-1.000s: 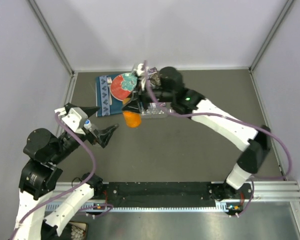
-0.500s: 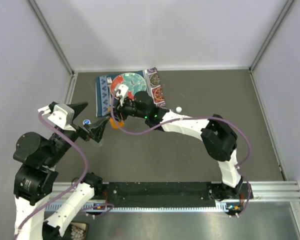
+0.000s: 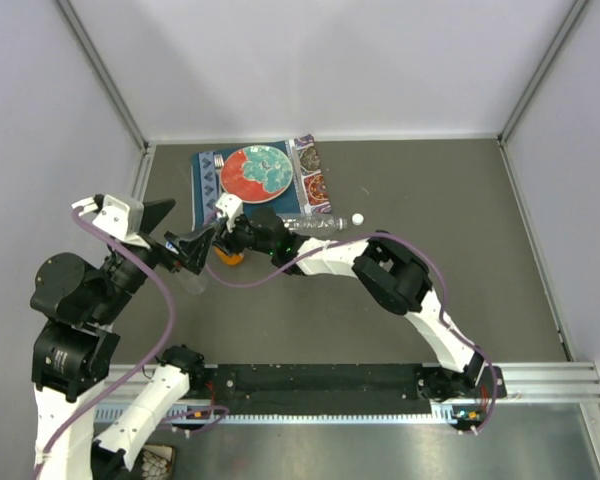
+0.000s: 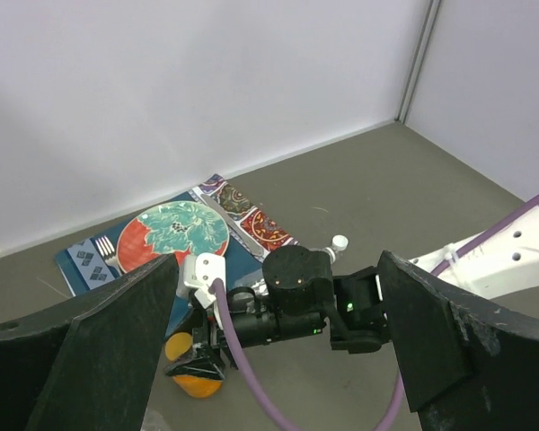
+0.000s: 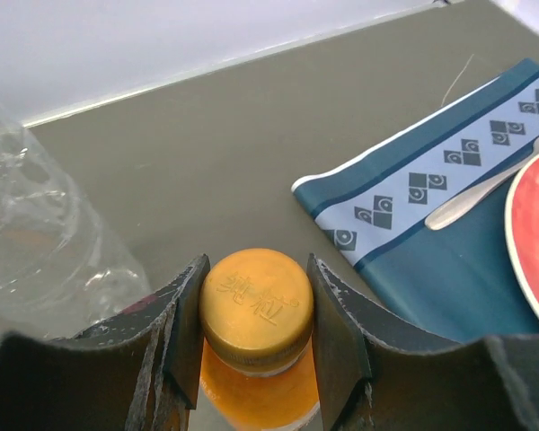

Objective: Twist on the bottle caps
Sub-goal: Place the plastic bottle at the center of the board, then pick up the bottle cap from the center of the board.

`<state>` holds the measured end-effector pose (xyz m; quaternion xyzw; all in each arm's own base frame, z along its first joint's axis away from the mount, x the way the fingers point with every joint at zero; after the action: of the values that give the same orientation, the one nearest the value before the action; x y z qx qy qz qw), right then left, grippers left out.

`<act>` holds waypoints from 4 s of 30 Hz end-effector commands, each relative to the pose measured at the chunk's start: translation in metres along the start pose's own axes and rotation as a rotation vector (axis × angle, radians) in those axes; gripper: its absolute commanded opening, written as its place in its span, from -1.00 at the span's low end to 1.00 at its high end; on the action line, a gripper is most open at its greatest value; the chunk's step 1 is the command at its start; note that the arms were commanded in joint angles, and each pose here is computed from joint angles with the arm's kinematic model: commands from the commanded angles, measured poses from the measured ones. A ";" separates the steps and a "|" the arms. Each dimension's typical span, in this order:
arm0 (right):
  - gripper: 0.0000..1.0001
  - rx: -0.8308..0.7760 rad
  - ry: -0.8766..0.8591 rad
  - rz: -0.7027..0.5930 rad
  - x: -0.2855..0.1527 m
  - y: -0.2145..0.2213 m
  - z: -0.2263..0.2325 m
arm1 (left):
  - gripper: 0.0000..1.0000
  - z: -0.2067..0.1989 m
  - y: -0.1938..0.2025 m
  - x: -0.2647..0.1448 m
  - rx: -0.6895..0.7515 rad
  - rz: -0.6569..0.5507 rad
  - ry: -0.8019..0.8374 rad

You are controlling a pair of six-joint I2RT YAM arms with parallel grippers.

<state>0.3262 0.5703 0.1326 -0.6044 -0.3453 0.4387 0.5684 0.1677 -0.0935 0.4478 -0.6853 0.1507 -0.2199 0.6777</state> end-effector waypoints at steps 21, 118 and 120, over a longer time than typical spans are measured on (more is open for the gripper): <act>-0.10 0.028 0.033 -0.140 0.009 -0.029 0.001 | 0.97 -0.004 -0.028 0.002 -0.053 -0.072 0.015; 0.22 0.569 0.852 -0.229 -0.472 -0.172 -0.136 | 0.13 -0.116 0.361 0.379 0.185 0.836 0.341; 0.24 0.577 0.838 -0.234 -0.470 -0.171 -0.134 | 0.13 -0.117 0.368 0.379 0.195 0.840 0.338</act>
<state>0.2869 0.0995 0.3488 -0.5191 0.0209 0.1652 0.8383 0.4564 -0.3863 0.1180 -0.4351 0.5247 -0.0348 0.7308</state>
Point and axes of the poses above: each gripper's point midway between its finger pads, its own x axis out along the fingers, its own z axis along the line the jaws close on, y = z × x, the point moved 1 cm from there along -x, back along the fingers, and after that the axes turned 2 degrees about x, right-handed, at the moved point
